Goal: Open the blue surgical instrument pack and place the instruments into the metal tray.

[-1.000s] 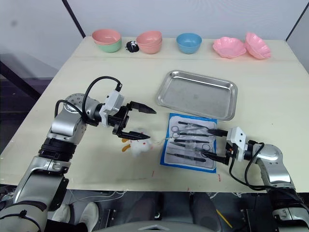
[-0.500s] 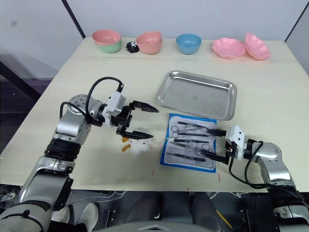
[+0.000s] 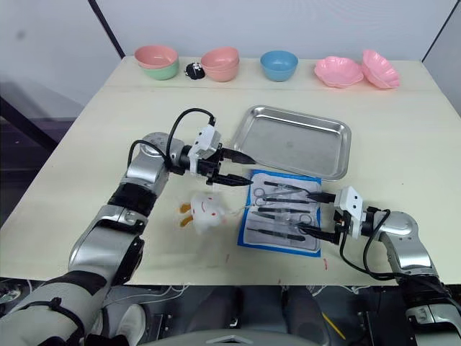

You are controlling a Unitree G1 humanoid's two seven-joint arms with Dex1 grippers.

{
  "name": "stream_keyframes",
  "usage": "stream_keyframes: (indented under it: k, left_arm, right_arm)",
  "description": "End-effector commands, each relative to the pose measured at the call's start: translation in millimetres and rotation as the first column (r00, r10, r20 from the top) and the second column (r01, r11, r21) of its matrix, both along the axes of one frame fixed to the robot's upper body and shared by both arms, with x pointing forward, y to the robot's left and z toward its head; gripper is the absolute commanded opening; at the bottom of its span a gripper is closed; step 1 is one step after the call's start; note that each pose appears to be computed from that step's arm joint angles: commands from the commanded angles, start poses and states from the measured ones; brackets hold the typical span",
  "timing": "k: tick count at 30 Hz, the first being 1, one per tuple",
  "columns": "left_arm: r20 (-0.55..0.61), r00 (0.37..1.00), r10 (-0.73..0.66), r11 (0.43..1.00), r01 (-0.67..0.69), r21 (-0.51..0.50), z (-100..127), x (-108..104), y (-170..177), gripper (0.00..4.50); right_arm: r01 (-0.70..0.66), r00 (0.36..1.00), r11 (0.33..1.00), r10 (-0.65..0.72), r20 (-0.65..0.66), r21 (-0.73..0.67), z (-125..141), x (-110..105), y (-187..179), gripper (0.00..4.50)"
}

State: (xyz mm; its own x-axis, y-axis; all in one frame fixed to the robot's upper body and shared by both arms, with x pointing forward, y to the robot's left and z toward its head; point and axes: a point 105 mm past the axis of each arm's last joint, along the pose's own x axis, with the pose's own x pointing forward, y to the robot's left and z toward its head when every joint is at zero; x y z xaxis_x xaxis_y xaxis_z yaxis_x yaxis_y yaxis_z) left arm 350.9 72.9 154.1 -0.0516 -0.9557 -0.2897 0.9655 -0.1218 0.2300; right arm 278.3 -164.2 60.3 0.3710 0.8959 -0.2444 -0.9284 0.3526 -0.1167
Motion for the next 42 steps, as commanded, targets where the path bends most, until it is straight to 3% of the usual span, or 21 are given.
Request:
stream_keyframes:
  k: [1,9,29,40,42]
  left_arm:
    - [-0.017,0.999,-0.049,0.997,0.05,0.051,-10.9,1.9,-14.7,2.36]
    - [-0.038,0.997,-0.065,0.993,0.068,0.092,-27.4,3.9,-34.2,2.36]
    - [-0.035,0.993,0.114,0.981,-0.106,0.164,-47.3,22.6,-40.0,2.36]
    - [-0.043,0.995,0.089,0.965,-0.075,0.252,-62.6,17.4,-37.4,2.36]
    - [-0.046,0.995,0.089,0.963,-0.074,0.258,-63.5,17.2,-36.9,1.74]
  right_arm:
    - [0.01,0.995,0.998,-0.016,-0.095,-0.055,-25.3,-9.6,-3.5,4.5]
    - [0.021,0.996,0.998,-0.026,-0.089,-0.054,-24.9,-9.6,-4.0,4.5]
    - [0.023,0.997,0.998,-0.028,-0.071,-0.063,-26.1,-8.1,-0.5,4.5]
    - [0.028,0.997,0.998,-0.032,-0.069,-0.061,-27.0,-8.3,0.7,4.5]
    - [0.03,0.997,0.998,-0.034,-0.068,-0.061,-27.1,-8.1,0.3,4.5]
